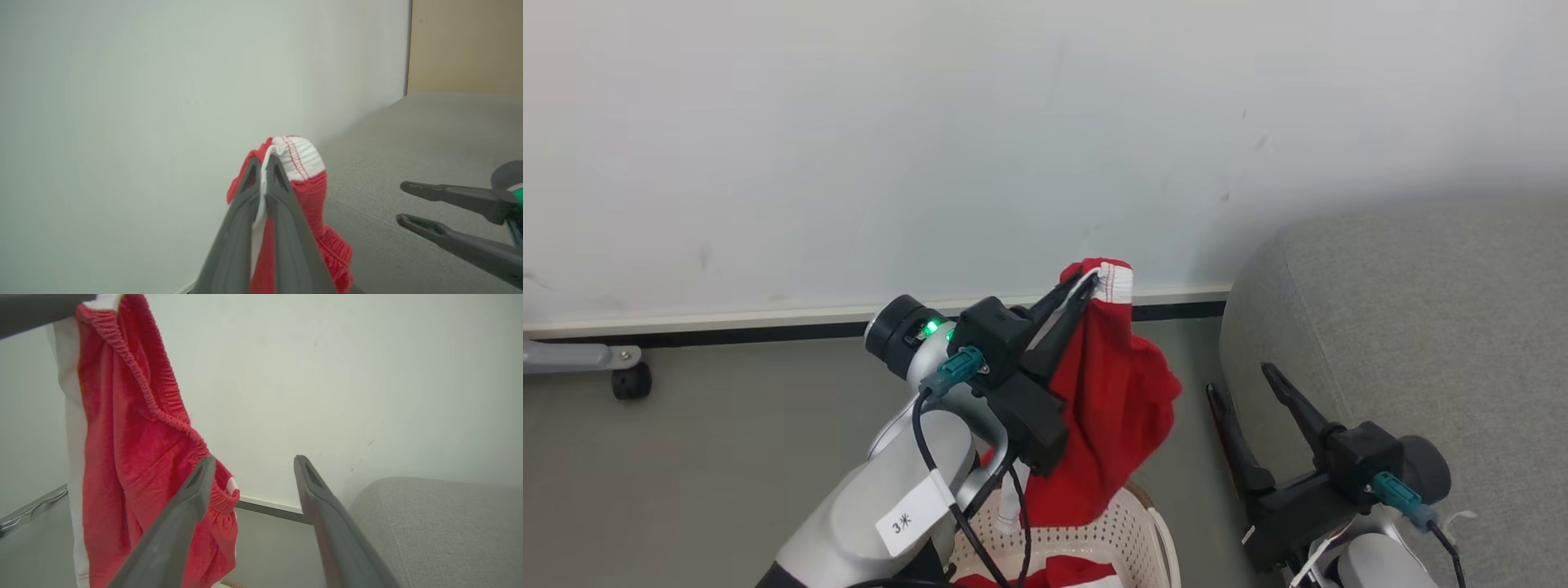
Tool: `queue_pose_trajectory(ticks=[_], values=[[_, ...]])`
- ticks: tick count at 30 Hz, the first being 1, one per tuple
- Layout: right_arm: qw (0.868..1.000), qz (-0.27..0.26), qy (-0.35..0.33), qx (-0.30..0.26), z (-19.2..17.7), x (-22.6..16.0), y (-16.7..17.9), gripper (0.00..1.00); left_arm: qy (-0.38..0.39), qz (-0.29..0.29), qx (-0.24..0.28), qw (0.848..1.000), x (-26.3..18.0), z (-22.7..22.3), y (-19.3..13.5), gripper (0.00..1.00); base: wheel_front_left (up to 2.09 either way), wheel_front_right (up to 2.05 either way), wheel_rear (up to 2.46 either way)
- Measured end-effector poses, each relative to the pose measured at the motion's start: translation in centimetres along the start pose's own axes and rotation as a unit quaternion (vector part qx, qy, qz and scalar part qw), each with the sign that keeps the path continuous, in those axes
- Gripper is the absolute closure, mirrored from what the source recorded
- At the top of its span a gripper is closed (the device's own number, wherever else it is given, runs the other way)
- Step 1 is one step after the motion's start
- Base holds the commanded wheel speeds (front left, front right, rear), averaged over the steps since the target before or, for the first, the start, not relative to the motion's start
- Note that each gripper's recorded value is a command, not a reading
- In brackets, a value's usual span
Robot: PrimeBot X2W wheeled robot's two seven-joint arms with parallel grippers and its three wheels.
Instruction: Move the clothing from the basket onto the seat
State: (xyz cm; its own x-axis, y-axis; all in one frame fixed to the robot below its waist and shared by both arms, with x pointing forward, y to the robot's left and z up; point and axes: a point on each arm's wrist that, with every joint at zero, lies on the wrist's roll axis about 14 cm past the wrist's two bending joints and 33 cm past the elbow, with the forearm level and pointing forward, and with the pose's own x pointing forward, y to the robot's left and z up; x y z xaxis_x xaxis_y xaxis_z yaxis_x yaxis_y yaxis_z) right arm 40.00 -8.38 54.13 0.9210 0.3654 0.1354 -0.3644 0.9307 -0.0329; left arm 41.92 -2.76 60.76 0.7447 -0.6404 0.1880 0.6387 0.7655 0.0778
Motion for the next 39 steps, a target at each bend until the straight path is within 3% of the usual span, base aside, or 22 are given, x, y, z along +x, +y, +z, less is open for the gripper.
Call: queue_pose_trajectory(ticks=[12, 19, 24, 25, 27, 28, 39], values=[[0.995, 0.085, 0.004, -0.051, 0.6, 1.5, 4.1, 0.00, -0.032, -0.025, 0.010, 0.999, -1.7, 2.5, -3.0, 1.00, 0.00, 0.00, 0.00], [0.979, 0.183, 0.028, -0.085, -1.0, 1.4, 9.0, 0.00, -0.033, -0.013, 0.008, 0.999, -2.4, 2.7, -2.6, 1.00, 0.00, 0.00, 0.00], [0.974, 0.210, 0.040, -0.080, -1.6, 1.3, 10.6, 0.00, -0.032, -0.007, 0.009, 0.999, -2.5, 2.7, -2.4, 1.00, 0.00, 0.00, 0.00], [0.973, 0.211, 0.043, -0.080, -1.7, 1.4, 10.7, 0.09, -0.034, -0.006, 0.008, 0.999, -2.5, 2.8, -2.4, 1.00, 0.00, 0.00, 0.00], [0.973, 0.212, 0.045, -0.077, -1.7, 1.6, 10.7, 0.76, -0.035, -0.006, 0.007, 0.999, -2.4, 2.8, -2.4, 1.00, 0.00, 0.00, 0.00], [0.973, 0.214, 0.045, -0.077, -1.7, 1.7, 10.8, 1.00, -0.034, -0.006, 0.007, 0.999, -2.4, 2.8, -2.4, 1.00, 0.00, 0.00, 0.00], [0.976, 0.201, 0.042, -0.068, -1.0, 2.5, 9.4, 1.00, -0.020, 0.014, -0.022, 0.999, -2.6, 1.2, -1.9, 1.00, 0.00, 0.00, 0.00]])
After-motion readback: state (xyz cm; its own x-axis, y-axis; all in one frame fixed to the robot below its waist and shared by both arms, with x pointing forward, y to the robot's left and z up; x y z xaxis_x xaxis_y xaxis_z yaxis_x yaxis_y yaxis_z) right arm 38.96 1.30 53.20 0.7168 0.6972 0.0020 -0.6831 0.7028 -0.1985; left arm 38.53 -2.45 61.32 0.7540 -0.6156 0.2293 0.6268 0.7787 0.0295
